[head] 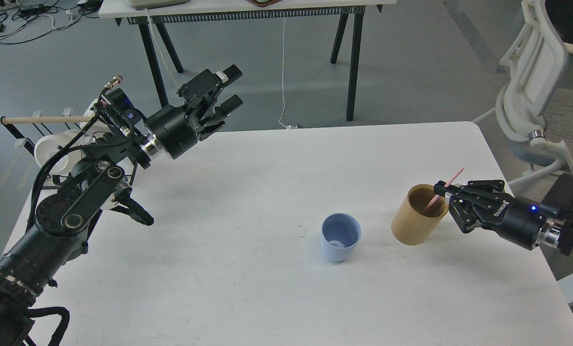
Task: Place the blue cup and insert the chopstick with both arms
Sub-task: 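Lift the pink stick up out of the tan cup, then lower the pink stick into the blue cup and open the right gripper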
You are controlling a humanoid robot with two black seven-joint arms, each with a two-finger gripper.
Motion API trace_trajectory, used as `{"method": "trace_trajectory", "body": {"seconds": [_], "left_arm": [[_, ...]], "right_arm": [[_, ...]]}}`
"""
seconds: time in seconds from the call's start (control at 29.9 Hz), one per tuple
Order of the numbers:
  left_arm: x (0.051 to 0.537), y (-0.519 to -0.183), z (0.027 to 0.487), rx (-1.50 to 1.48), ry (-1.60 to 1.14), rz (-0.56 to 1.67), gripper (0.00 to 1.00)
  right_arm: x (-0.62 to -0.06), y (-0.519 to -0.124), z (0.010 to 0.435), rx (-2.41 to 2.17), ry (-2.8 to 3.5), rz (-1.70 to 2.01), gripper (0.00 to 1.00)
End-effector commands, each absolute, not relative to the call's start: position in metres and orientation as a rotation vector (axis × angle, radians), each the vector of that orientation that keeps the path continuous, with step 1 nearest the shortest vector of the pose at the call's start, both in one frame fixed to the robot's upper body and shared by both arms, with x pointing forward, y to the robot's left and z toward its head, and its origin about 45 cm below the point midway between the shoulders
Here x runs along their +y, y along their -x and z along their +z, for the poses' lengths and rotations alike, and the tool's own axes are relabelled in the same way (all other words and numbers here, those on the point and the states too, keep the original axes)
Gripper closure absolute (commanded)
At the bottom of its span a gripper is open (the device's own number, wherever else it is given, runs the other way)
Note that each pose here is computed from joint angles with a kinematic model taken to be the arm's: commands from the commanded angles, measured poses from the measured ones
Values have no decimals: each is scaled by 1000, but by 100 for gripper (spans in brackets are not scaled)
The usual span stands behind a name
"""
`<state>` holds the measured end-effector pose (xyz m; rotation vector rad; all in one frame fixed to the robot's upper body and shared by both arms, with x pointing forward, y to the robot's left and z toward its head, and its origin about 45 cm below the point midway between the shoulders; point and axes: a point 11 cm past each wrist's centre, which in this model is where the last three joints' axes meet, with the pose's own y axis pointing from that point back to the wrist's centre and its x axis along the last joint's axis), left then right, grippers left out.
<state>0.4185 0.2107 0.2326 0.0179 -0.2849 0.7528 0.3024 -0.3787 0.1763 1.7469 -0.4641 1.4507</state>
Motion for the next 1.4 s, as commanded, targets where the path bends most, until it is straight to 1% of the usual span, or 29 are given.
{"method": "trace_trajectory", "body": {"seconds": [0.0,0.1,0.4,0.57,0.77,0.87,1.07,1.37], "left_arm": [[206,-418,232,-281,-10,748,3],[205,-417,231,-277,-7,747,3],[205,-416,227,-271,-13,746,3],[213,-415,215,-248,-43,764,2],[220,-409,200,-214,-63,780,1],[224,-407,196,-209,-71,785,1],[228,-404,192,-198,-77,792,1],[229,-402,188,-189,-81,794,1]], "right_arm": [[-384,-306,187,-518,-1738,1447,100],[-385,-312,203,-582,-1733,1459,100],[-372,-311,245,-724,-1807,1468,100],[-345,-302,267,-719,-1885,1530,100],[-318,-307,289,-709,-1922,1632,100],[-297,-310,285,-681,-1961,1680,100],[-254,-309,258,-495,-2052,1699,100],[-247,-297,229,-374,-2082,1653,100]]}}
